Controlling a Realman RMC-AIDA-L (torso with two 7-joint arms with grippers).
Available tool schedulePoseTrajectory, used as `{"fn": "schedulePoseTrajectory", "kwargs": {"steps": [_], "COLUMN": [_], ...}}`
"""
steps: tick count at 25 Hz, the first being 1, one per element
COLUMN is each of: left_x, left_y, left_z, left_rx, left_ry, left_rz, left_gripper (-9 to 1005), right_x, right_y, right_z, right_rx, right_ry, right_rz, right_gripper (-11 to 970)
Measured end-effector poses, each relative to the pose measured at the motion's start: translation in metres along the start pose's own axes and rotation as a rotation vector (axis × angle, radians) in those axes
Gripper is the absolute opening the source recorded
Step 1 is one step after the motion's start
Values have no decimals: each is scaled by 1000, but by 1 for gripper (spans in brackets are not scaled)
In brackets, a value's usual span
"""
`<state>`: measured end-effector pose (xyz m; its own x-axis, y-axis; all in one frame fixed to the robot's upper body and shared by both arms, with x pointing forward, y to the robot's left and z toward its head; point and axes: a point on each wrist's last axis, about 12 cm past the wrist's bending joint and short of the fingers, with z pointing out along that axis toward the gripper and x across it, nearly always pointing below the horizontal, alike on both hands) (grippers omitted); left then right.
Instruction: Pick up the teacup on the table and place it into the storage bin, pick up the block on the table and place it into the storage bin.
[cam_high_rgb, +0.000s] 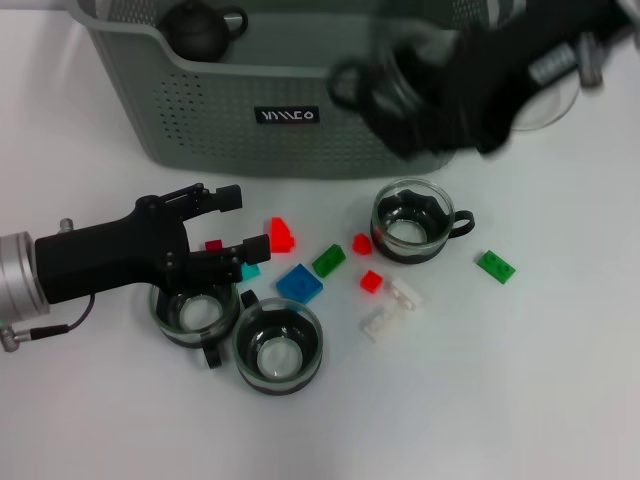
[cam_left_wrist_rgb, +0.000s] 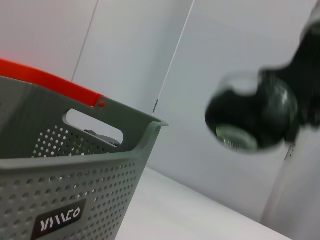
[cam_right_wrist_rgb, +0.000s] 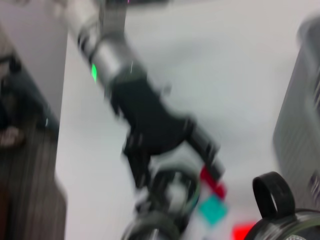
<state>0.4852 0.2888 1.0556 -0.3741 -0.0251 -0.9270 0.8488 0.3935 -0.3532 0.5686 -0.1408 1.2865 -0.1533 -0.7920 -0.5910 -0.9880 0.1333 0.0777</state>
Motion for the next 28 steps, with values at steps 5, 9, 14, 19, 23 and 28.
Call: {"fn": "schedulePoseTrajectory", "kwargs": {"steps": [5, 9, 14, 19, 23, 28], "left_x": [0, 0, -1, -1, -2, -3], "left_y": [0, -1, -1, -3, -3, -2], "left_z": [1, 3, 5, 8, 11, 14], "left_rx": [2, 9, 18, 27, 32, 37], "left_ry": [-1, -5, -4, -8, -9, -13], "left_rz": [-1, 0, 2, 5, 15, 20], "left_gripper": [877, 878, 878, 878, 878, 878], "right_x": [-47, -74, -75, -53, -36, -22], "right_y": [-15, -44, -85, -116, -124, -131], "right_z": [-20, -13, 14, 57, 82, 107], "right_rx": [79, 190, 335, 440, 471, 561], "right_ry": [-158, -168, -121, -113, -96, -84], "right_rz": [21, 86, 159, 208, 216, 193], "right_gripper": [53, 53, 52, 53, 53, 53]}}
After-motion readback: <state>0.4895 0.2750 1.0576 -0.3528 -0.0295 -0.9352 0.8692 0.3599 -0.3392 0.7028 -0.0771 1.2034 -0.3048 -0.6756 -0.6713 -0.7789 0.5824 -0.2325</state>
